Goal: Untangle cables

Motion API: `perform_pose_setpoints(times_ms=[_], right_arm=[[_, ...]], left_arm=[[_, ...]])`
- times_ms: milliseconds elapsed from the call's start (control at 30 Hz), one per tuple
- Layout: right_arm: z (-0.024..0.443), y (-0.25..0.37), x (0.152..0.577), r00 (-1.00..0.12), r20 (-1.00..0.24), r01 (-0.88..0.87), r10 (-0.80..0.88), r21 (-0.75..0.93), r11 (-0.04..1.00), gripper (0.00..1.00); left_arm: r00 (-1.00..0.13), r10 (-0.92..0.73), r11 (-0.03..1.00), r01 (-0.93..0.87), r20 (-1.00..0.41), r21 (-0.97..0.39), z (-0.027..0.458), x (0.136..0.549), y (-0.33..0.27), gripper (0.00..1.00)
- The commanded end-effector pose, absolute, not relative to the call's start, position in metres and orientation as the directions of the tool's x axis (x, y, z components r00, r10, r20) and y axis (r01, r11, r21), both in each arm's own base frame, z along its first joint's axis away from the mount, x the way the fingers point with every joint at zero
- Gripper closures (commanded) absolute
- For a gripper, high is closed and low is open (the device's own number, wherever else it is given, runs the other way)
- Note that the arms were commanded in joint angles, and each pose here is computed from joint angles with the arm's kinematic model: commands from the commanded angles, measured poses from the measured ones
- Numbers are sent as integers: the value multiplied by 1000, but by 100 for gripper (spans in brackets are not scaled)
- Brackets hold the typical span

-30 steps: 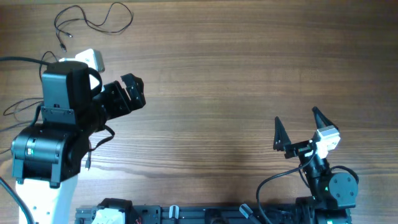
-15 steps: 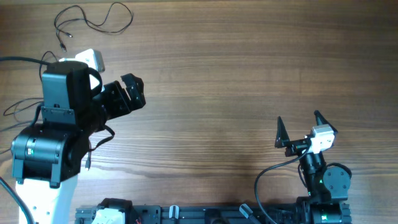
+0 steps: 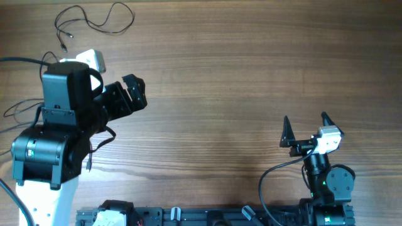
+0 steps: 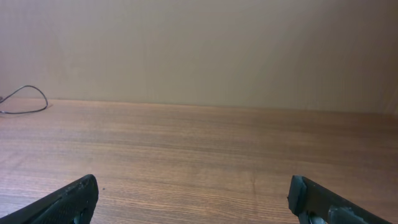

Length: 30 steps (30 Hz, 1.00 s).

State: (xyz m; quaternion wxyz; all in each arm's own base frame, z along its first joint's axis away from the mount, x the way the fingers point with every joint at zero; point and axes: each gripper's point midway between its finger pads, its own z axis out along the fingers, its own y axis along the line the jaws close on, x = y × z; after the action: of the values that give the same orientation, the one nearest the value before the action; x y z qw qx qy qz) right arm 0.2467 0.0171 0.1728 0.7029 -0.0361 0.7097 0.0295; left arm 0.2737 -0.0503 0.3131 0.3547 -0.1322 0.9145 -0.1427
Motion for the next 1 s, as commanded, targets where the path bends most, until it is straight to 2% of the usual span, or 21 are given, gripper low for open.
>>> perform_pose_setpoints(times_ms=[0,833,967], right_arm=[[175,14,246,2,-1000,-75,-26,-26,997,0],[175,14,246,3,-1000,-75,-26,-26,997,0],[175,14,246,3,-1000,-74,-26,-26,997,0]], left_arm=[[-711,-329,931,-135,-621,-339,313,275,-49,0],[-708,-331,932,-144,-624,-331,313,275,-46,0],[-676,-343,929,-142,-652,-342,314,262,-41,0]])
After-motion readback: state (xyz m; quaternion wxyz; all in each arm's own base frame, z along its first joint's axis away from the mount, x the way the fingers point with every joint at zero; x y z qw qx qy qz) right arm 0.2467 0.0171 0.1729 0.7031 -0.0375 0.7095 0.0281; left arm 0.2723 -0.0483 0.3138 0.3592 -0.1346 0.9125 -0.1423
